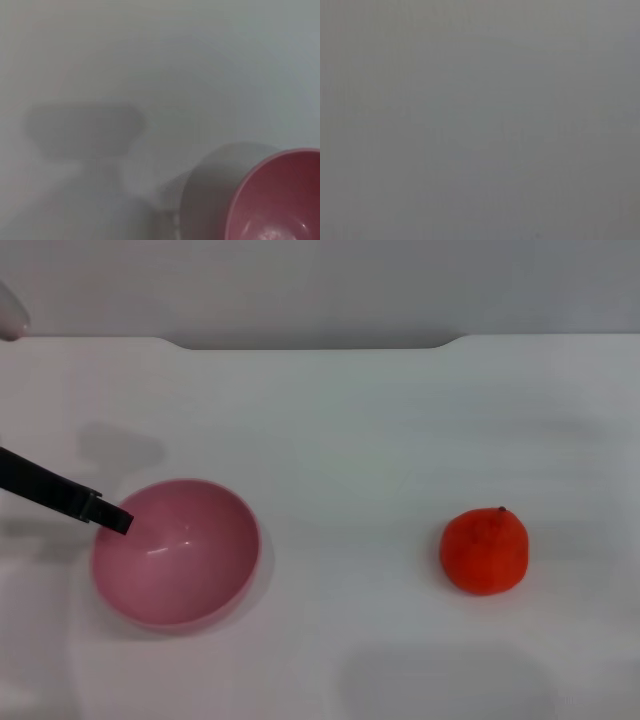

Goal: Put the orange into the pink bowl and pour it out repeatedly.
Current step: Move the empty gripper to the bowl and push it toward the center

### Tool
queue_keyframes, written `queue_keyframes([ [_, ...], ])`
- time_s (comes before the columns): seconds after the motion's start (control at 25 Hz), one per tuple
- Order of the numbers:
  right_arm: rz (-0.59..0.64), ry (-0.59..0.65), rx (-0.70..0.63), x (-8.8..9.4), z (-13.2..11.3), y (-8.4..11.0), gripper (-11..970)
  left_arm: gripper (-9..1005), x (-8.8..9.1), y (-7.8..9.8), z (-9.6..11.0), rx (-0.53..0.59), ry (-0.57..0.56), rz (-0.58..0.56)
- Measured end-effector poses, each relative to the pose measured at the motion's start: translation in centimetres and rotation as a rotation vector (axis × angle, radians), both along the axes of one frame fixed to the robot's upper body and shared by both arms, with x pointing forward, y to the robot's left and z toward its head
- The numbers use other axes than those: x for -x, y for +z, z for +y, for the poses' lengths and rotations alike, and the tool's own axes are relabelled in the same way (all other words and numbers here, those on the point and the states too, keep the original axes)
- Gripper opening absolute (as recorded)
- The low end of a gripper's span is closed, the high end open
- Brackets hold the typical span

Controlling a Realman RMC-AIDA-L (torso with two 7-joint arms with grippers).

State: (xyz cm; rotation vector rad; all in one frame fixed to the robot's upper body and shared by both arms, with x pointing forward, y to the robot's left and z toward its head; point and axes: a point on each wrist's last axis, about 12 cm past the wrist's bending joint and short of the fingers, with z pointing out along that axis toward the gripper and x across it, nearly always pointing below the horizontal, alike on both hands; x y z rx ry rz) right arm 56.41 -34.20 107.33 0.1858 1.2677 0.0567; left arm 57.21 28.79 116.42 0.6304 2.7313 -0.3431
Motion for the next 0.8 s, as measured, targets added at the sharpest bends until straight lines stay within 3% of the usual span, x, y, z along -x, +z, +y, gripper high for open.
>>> queue_keyframes([
  [0.8,-0.004,0.013,0.005,0.0,0.3,0.0,462,506,0.2,-2.3,0.1,0.01,0.013,0.058],
])
